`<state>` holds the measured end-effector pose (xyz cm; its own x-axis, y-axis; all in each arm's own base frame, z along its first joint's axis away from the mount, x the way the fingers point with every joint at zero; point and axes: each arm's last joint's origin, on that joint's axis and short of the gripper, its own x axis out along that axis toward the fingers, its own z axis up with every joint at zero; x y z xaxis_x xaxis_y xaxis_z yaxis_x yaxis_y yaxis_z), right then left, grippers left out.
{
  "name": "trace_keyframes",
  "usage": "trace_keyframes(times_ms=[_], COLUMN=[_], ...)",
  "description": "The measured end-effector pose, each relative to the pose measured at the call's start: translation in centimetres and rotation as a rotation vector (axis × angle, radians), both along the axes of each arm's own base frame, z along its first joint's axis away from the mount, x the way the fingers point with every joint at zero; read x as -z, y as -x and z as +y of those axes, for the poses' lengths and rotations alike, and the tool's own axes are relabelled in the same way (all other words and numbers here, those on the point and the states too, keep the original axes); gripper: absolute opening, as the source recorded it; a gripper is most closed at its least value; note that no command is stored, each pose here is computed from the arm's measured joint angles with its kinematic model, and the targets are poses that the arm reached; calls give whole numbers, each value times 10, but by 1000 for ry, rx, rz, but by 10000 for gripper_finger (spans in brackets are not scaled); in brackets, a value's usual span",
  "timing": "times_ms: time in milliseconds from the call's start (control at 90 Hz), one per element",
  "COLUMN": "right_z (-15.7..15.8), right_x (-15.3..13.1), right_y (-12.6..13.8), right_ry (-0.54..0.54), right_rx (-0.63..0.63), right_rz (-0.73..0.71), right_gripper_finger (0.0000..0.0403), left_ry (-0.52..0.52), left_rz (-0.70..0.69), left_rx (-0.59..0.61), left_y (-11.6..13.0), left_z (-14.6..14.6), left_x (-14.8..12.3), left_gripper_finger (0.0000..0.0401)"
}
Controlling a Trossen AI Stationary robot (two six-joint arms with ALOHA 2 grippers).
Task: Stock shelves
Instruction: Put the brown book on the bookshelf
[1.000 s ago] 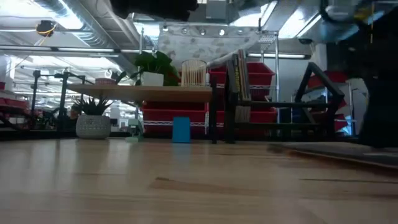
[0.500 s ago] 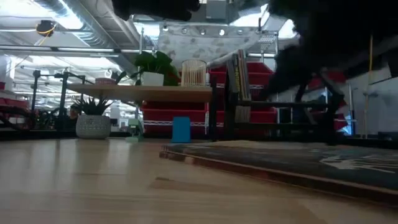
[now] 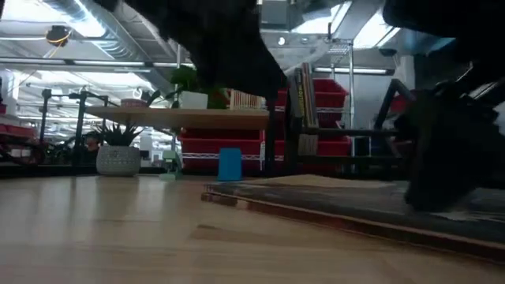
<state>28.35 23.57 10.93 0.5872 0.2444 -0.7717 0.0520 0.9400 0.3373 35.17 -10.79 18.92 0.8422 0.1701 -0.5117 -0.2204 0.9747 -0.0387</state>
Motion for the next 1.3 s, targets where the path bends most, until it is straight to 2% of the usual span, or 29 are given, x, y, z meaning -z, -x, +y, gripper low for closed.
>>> trace_keyframes(times_ms=[189, 311, 422, 489, 644, 744, 900, 1078, 1189, 1300], right_z=[-15, -26, -21, -14, 4, 9, 14, 26, 29, 31], right_x=[-17, -38, -67, -74, -65, -44, -12, 3, 5, 4], right_y=[26, 39, 38, 39, 38, 36, 29, 16, 10, 8], right_ry=[138, 165, 186, 229, 336, 462, 650, 902, 1017, 1075], right_rx=[-35, -35, -26, -63, -197, -193, -146, -117, -129, -115], right_rz=[179, 237, 150, 89, -12, -27, -30, 5, 59, 79], right_gripper_finger=[268, 268, 268, 268, 268, 268, 268, 268, 268, 268], left_ry=[23, 37, 47, 46, 5, -7, 58, 147, 204, 214], left_rz=[-14, -59, -164, -215, -253, -249, -208, -159, -110, -82], left_rx=[54, 57, 87, 126, 152, 173, 223, 232, 235, 243], left_y=[-8, -14, -24, -31, -51, -67, -89, -97, -96, -94], left_z=[-13, -15, -11, -6, 14, 32, 55, 67, 66, 62], left_x=[19, 25, 23, 21, 22, 27, 50, 75, 86, 88], left_gripper_finger=[153, 153, 153, 153, 153, 153, 153, 153, 153, 153])
